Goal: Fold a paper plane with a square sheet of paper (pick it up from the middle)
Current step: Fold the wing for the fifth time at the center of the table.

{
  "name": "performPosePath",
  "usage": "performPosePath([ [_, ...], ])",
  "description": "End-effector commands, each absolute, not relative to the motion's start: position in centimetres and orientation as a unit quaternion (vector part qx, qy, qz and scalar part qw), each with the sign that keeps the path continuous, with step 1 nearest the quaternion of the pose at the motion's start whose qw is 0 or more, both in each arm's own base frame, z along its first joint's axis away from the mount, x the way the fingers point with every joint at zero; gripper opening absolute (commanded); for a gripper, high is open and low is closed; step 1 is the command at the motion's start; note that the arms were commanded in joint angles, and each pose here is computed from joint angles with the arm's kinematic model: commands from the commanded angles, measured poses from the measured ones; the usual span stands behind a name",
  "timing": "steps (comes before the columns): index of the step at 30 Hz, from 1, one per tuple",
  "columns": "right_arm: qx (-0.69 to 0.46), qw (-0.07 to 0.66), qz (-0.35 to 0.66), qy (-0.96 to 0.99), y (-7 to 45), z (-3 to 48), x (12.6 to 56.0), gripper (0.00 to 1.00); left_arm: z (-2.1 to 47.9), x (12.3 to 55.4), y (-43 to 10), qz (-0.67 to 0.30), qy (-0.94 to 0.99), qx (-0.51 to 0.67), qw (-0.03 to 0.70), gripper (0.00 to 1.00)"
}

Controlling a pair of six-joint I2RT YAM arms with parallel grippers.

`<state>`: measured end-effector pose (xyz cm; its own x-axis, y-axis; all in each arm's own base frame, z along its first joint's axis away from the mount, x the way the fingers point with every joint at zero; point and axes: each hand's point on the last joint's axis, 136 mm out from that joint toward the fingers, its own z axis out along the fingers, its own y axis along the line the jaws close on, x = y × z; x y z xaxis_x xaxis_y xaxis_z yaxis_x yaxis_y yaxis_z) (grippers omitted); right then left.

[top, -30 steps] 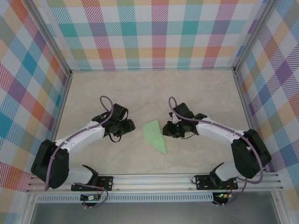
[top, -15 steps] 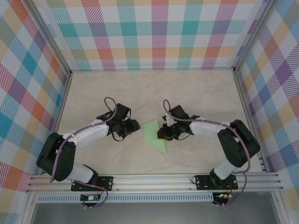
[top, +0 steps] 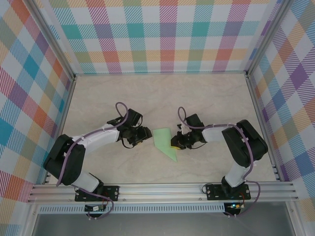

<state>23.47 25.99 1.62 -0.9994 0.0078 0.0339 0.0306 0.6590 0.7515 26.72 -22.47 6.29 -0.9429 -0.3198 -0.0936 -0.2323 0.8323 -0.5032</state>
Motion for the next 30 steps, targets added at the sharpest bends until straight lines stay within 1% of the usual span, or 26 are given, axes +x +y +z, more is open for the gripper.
performPosePath([
  [1,-0.031,0.020,-0.430,-0.902,25.5,0.6,23.5,0.13,7.3,27.4,-24.2,-0.274,0.949,-0.130,0.089,0.54],
  [9,-0.052,0.030,-0.422,-0.904,24.9,-0.7,23.0,0.13,6.3,27.5,-25.7,-0.287,0.946,-0.135,0.068,0.55],
  [10,-0.053,0.031,-0.419,-0.906,24.8,-0.9,23.0,0.13,6.5,28.1,-26.2,-0.298,0.942,-0.134,0.076,0.55],
  [17,-0.059,0.037,-0.405,-0.912,24.5,-1.5,23.2,0.12,5.5,28.4,-27.5,-0.320,0.935,-0.140,0.058,0.55],
  [26,-0.064,0.041,-0.394,-0.916,24.2,-1.9,22.9,0.13,4.7,28.5,-28.4,-0.335,0.931,-0.137,0.045,0.52],
  [30,-0.067,0.043,-0.389,-0.918,24.0,-2.2,22.8,0.12,4.4,28.5,-29.2,-0.349,0.927,-0.135,0.035,0.48],
])
